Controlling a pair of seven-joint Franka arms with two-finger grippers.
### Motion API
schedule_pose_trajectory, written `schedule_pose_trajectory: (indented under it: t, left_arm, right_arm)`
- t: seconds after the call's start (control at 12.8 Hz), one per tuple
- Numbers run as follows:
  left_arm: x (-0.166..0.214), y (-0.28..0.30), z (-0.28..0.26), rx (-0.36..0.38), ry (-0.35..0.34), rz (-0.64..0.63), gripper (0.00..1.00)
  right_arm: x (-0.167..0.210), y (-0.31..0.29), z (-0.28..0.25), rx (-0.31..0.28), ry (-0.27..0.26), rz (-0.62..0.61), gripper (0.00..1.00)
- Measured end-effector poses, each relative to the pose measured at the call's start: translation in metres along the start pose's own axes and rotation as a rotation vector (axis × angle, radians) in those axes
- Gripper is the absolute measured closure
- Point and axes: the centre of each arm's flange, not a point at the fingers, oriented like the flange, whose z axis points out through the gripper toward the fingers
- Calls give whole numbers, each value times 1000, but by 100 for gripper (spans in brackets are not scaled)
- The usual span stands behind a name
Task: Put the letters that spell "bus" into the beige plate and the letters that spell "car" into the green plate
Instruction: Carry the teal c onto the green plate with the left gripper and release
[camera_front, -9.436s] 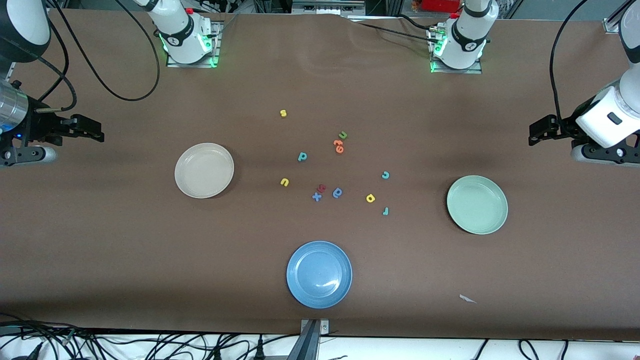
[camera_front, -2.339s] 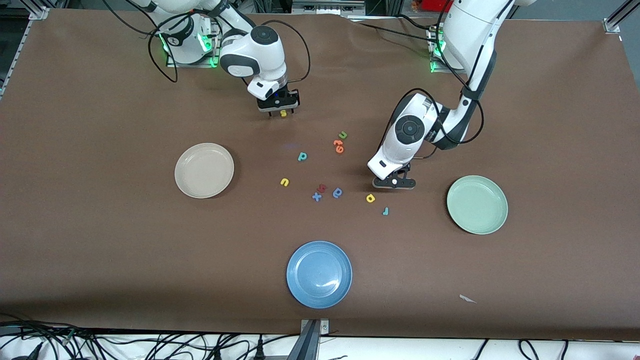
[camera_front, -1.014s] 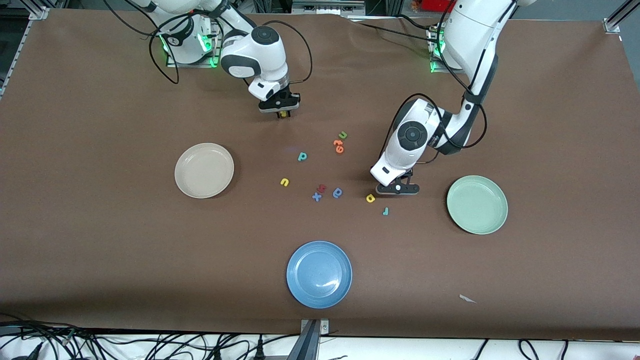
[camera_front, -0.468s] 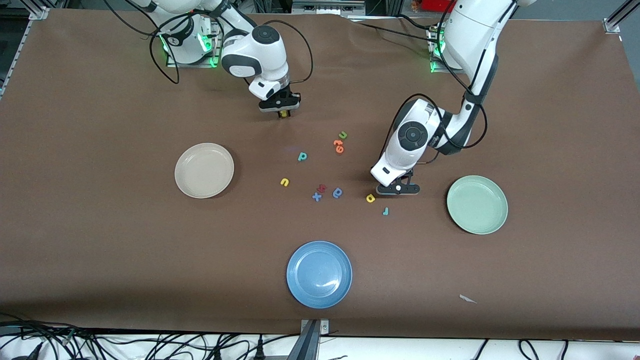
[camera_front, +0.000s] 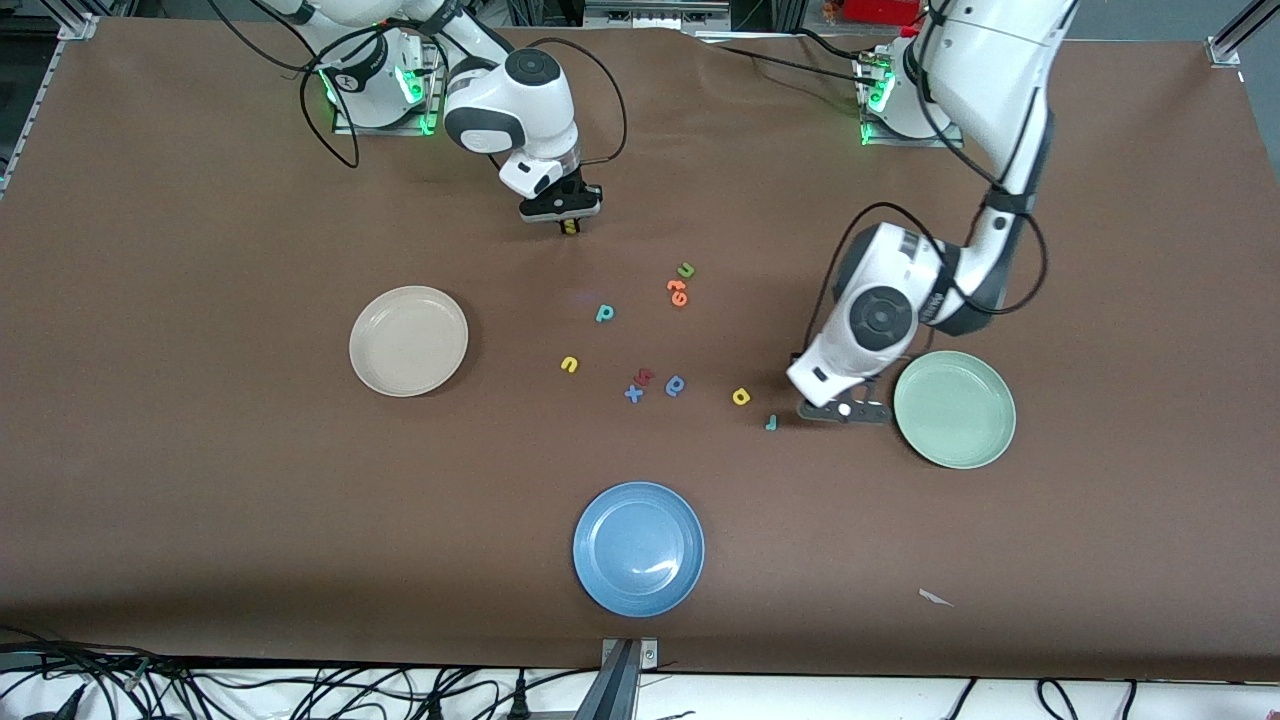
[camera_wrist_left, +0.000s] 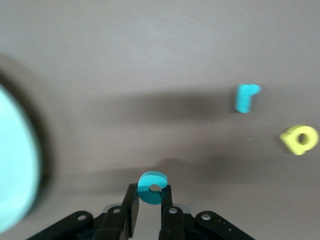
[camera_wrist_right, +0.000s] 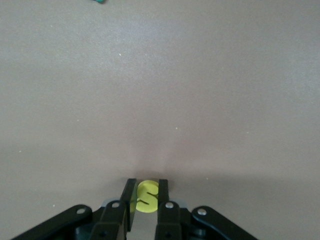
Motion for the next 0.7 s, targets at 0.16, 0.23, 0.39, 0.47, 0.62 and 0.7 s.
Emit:
schedule_pose_trajectory:
  t: [0.16,0.23,0.39,0.47,0.62,0.7]
  left_arm:
    - [12,-62,-4,-13,-6,53,78]
    - [16,-96,-2,-14,-8,78,78]
    - [17,-160,2,28,-14,124,78]
    - [17,-179,3,53,-19,141,75]
    - [17,-182,3,70,-20,152,67]
    - [18,-172,2,64,-15,130,58]
  right_arm:
    - [0,-1,-1,3,3,0,80]
    - [0,-1,-1,4,3,1,80]
    - [3,-2,-3,8,10,3,80]
    - [4,-2,-4,10,14,4,80]
    - [8,-3,-7,12,23,6,81]
    - [12,-2,-10,13,35,10,91]
